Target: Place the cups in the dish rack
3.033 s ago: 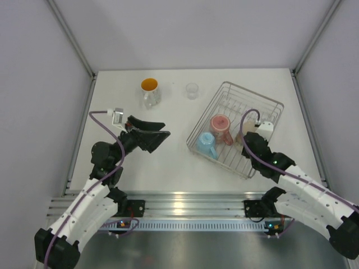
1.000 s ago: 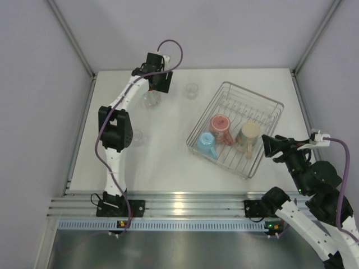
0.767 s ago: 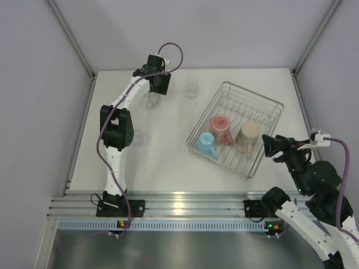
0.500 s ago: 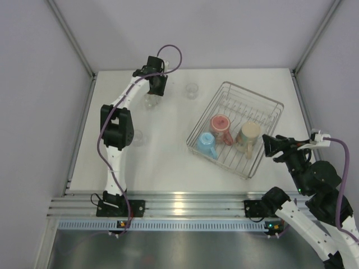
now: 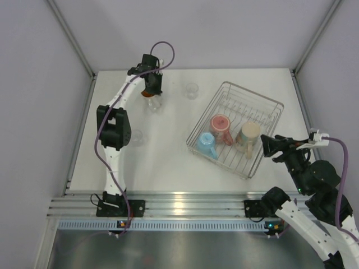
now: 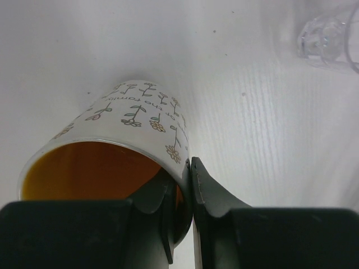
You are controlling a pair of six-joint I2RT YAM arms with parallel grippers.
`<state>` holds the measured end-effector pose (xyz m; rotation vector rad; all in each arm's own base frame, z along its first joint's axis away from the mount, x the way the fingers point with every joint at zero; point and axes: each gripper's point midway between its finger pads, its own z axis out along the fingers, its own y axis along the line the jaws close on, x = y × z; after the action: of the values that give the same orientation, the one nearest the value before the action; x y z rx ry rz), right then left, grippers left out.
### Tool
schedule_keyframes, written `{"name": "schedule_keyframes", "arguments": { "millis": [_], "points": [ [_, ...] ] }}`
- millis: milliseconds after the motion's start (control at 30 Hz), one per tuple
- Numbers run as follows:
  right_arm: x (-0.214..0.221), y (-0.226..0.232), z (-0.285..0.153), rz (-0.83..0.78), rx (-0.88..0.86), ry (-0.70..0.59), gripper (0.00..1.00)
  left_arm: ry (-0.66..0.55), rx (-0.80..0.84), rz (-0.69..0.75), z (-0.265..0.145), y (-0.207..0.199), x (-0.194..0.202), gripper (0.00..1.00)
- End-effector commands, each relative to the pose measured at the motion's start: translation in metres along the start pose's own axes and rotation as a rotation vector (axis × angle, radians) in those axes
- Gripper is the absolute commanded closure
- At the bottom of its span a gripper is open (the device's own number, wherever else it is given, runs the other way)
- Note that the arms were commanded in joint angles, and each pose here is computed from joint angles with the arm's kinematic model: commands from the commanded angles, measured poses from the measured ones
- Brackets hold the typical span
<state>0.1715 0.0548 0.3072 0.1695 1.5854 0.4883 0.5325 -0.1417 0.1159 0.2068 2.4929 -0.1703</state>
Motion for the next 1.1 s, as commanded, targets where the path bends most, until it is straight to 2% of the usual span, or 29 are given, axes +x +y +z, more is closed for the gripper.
{"name": "schedule_keyframes", "arguments": {
  "millis": [0,167,233,267,300,333,367,400,433,467,533,700,767,800,900,967,1000,1033,1067],
  "points": [
    [0.0,0.013,0.006,0.004,-0.049,0.013,0.36,-0.273,0.153,-0.061,-0.112,-0.035,-0.081,1.0],
    [0.008,0.037,0.013,0.04,-0.15,0.056,0.36,-0.422,0.275,-0.108,-0.176,-0.057,-0.109,1.0],
    [0.013,0.052,0.013,0.067,-0.22,0.087,0.36,-0.463,0.375,-0.125,-0.208,-0.073,-0.108,1.0],
    [0.013,0.059,0.016,0.077,-0.244,0.091,0.36,-0.554,0.423,-0.118,-0.241,-0.08,-0.121,1.0],
    [0.02,0.066,0.016,0.093,-0.281,0.117,0.36,-0.515,0.495,-0.147,-0.237,-0.091,-0.106,1.0],
    [0.022,0.07,0.018,0.1,-0.297,0.127,0.36,-0.545,0.54,-0.158,-0.248,-0.097,-0.106,1.0],
    [0.025,0.075,0.022,0.11,-0.31,0.139,0.35,-0.661,0.604,-0.147,-0.282,-0.104,-0.117,1.0],
    [0.031,0.08,0.023,0.125,-0.332,0.163,0.35,-0.704,0.66,-0.152,-0.294,-0.111,-0.118,1.0],
    [0.033,0.083,0.024,0.131,-0.345,0.174,0.34,-0.649,0.74,-0.209,-0.284,-0.12,-0.099,1.0],
    [0.035,0.089,0.028,0.141,-0.364,0.179,0.33,-0.77,0.815,-0.179,-0.319,-0.126,-0.11,1.0],
    [0.041,0.102,0.028,0.159,-0.426,0.212,0.31,-0.727,0.929,-0.214,-0.327,-0.139,-0.092,1.0],
    [0.027,0.14,0.021,0.238,-0.604,0.221,0.19,-0.822,1.144,-0.137,-0.388,-0.169,-0.066,1.0],
    [0.026,0.15,0.021,0.28,-0.646,0.242,0.16,-0.834,1.192,-0.118,-0.404,-0.179,-0.047,1.0],
    [0.023,0.157,0.024,0.295,-0.669,0.237,0.15,-0.882,1.212,-0.093,-0.423,-0.181,-0.042,1.0],
    [0.022,0.169,0.024,0.357,-0.723,0.254,0.09,-0.862,1.241,-0.096,-0.423,-0.194,-0.016,1.0],
    [0.023,0.177,0.028,0.412,-0.758,0.265,0.05,-0.919,1.282,-0.087,-0.442,-0.199,-0.001,1.0],
    [0.024,0.18,0.03,0.427,-0.767,0.268,0.04,-0.902,1.292,-0.113,-0.432,-0.207,0.013,1.0],
    [0.028,0.183,0.036,0.439,-0.772,0.278,0.03,-0.951,1.324,-0.091,-0.448,-0.209,0.019,1.0],
    [0.031,0.185,0.037,0.454,-0.777,0.297,0.01,-0.938,1.344,-0.084,-0.449,-0.217,0.026,1.0]
  ]
}}
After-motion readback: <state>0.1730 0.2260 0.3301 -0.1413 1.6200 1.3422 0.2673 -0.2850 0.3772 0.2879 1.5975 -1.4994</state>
